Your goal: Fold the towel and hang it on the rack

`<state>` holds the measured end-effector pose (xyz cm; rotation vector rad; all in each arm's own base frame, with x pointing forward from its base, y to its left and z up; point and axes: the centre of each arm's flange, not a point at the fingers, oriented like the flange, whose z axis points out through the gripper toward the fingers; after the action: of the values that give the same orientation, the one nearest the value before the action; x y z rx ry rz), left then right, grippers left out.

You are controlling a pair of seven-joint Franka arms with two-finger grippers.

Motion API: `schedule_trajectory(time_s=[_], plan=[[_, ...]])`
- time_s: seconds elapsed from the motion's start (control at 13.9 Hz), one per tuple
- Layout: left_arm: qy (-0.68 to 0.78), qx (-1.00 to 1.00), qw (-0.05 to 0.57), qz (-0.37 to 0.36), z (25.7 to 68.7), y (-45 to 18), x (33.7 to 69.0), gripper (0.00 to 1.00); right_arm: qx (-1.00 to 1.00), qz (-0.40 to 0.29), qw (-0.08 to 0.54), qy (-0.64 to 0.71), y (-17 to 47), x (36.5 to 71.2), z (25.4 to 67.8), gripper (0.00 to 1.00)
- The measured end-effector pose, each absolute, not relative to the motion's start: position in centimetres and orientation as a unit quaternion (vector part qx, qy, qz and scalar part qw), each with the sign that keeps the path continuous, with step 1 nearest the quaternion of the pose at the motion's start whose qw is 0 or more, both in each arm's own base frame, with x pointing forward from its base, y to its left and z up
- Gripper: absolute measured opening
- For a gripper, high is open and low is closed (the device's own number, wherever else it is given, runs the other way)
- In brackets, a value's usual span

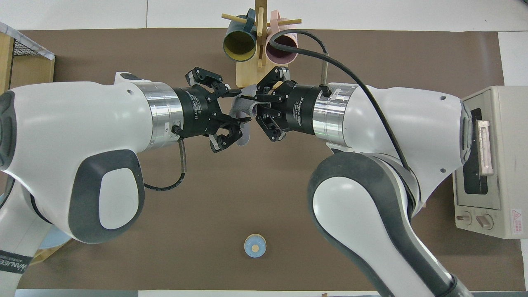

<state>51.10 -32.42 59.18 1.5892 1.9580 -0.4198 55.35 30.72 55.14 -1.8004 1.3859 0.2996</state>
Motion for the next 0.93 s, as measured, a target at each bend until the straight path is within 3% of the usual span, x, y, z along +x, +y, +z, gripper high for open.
schedule_trajectory(time_s=[0.14, 0.57, 0.93], plan=[[0.722, 0.612, 0.289, -0.145, 58.7, -31.7, 51.5, 0.99, -0.795, 0.089, 0.384, 0.461, 30.7, 54.6, 53.3, 0.04], [0.633, 0.724, 0.258, -0.095, 56.0, -24.6, 52.7, 1.0, -0.959, -0.009, 0.236, 0.157, 24.4, 53.4, 48.3, 0.04], [0.491, 0.838, 0.228, -0.067, 54.9, -14.6, 54.0, 1.0, -0.991, -0.027, 0.13, -0.033, 16.4, 54.4, 46.7, 0.04]])
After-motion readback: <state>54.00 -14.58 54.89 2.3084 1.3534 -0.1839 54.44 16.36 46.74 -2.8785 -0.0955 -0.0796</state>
